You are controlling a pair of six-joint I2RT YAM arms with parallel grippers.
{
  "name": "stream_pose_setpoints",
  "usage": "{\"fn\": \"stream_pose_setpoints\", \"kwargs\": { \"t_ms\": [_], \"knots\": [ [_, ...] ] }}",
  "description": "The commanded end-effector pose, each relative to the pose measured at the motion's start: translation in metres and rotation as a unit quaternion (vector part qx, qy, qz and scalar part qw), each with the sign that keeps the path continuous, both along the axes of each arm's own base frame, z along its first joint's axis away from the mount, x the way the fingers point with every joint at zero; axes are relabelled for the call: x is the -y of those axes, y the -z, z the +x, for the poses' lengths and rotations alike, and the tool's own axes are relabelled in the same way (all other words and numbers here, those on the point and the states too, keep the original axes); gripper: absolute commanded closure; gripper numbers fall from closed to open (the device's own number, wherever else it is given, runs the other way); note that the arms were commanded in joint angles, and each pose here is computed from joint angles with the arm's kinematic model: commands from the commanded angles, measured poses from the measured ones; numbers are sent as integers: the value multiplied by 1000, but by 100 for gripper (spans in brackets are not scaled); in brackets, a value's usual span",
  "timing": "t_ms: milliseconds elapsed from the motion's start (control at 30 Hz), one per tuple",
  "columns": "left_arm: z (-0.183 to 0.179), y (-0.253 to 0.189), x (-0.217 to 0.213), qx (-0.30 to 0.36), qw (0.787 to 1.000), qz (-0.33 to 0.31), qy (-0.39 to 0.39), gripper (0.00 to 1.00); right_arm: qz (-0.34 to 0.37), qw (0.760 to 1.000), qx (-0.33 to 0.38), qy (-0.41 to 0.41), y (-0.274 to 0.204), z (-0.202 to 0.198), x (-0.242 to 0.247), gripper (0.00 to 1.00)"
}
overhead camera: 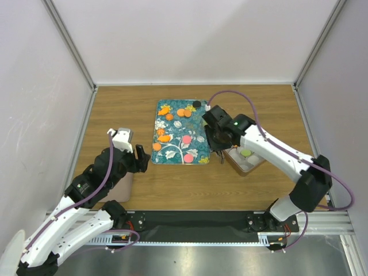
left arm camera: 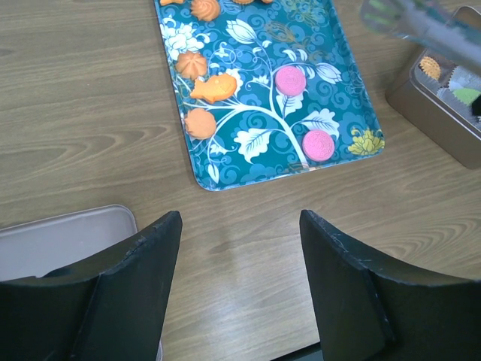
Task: Pack the cookies
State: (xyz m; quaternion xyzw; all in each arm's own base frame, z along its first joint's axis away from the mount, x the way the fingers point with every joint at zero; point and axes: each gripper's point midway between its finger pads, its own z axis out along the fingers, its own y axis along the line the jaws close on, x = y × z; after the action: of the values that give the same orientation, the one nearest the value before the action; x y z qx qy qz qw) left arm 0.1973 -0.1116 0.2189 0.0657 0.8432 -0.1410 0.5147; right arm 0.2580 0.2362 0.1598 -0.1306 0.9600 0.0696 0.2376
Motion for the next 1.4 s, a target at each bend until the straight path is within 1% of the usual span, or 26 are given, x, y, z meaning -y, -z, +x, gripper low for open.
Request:
{"fn": "stream_pose_setpoints", "kwargs": {
  "t_ms": [0,200,433,733,933,1367],
  "knots": [
    [3,-8,7,15,1000,-8,13,29,19,999,38,29,-41,-2,20,74],
    [3,-6,10,11,1000,-7,19,30,16,996,39,78,-40,-17,68,74],
    [6,1,12,-2,1000,3,19,30,27,995,13,96,-19,-39,94,74],
    [7,5,10,-8,1000,11,12,30,52,995,-27,75,-3,-58,97,73],
    [7,4,10,-6,1000,9,11,30,67,995,-47,62,4,-58,89,73],
    [6,1,11,-2,1000,3,15,30,64,993,-71,63,20,-58,86,71]
  ]
}}
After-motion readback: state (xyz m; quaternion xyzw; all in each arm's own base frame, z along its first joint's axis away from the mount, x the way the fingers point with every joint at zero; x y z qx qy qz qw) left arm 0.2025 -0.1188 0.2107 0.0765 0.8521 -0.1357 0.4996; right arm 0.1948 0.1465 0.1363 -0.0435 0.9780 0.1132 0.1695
